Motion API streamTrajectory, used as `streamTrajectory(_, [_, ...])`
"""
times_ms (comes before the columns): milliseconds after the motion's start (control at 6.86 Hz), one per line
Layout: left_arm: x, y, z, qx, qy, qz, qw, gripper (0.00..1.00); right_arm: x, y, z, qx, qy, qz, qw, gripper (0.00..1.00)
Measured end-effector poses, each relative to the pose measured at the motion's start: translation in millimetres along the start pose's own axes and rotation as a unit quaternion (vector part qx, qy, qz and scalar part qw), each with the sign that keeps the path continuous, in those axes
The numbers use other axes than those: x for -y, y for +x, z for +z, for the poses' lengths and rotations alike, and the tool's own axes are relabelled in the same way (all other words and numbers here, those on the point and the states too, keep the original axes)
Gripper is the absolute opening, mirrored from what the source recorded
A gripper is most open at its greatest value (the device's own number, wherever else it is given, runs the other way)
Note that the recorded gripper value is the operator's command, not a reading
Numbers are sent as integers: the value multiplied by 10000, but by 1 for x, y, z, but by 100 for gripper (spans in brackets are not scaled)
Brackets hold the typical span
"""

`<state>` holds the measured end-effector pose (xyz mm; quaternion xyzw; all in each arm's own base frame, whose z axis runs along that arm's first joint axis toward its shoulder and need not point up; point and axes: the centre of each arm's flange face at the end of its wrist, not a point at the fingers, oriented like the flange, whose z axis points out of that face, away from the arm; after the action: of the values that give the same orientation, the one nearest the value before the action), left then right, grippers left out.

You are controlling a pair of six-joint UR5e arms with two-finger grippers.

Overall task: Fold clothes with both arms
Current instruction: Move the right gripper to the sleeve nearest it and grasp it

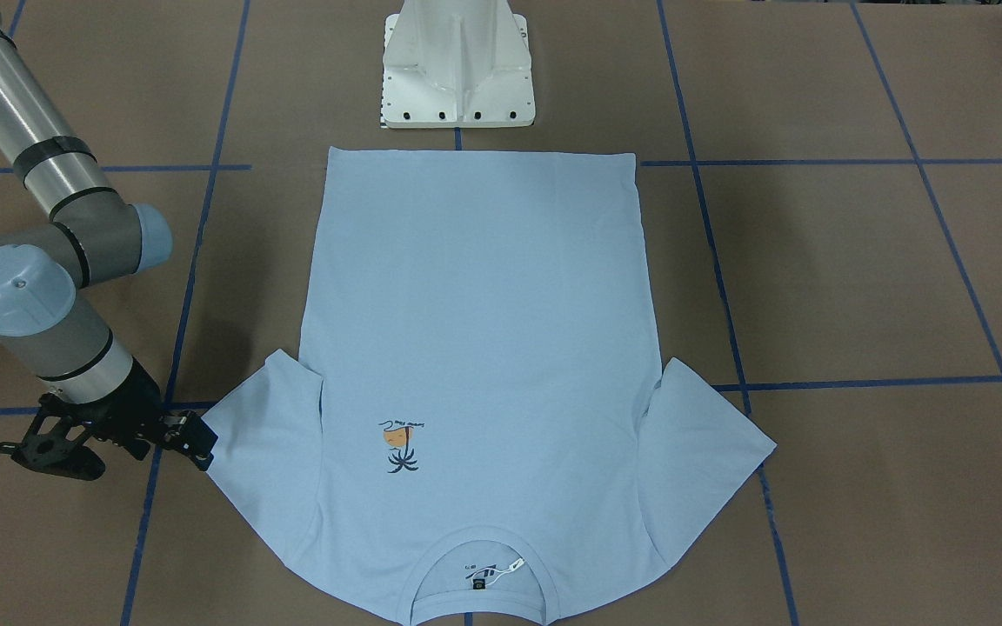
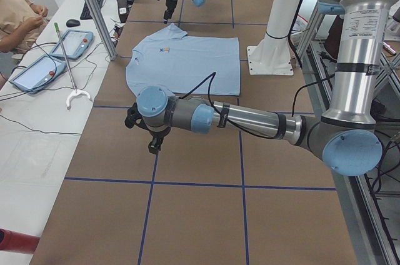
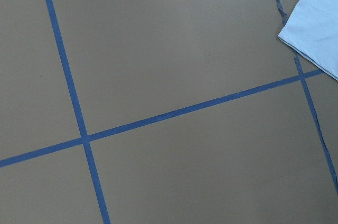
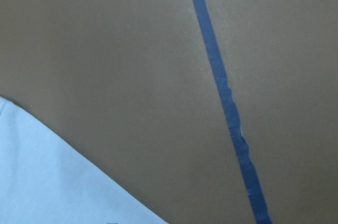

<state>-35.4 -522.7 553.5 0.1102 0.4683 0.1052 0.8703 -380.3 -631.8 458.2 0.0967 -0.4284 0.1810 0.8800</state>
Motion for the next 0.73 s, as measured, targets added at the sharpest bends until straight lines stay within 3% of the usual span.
streamTrajectory(146, [0,0,0,-3,-1,-1,10000,100,-2,0,4,-5,25,55,10000,77])
streamTrajectory(728, [0,0,0,-8,-3,-11,10000,100,-13,9,2,27,-67,106,9999,77])
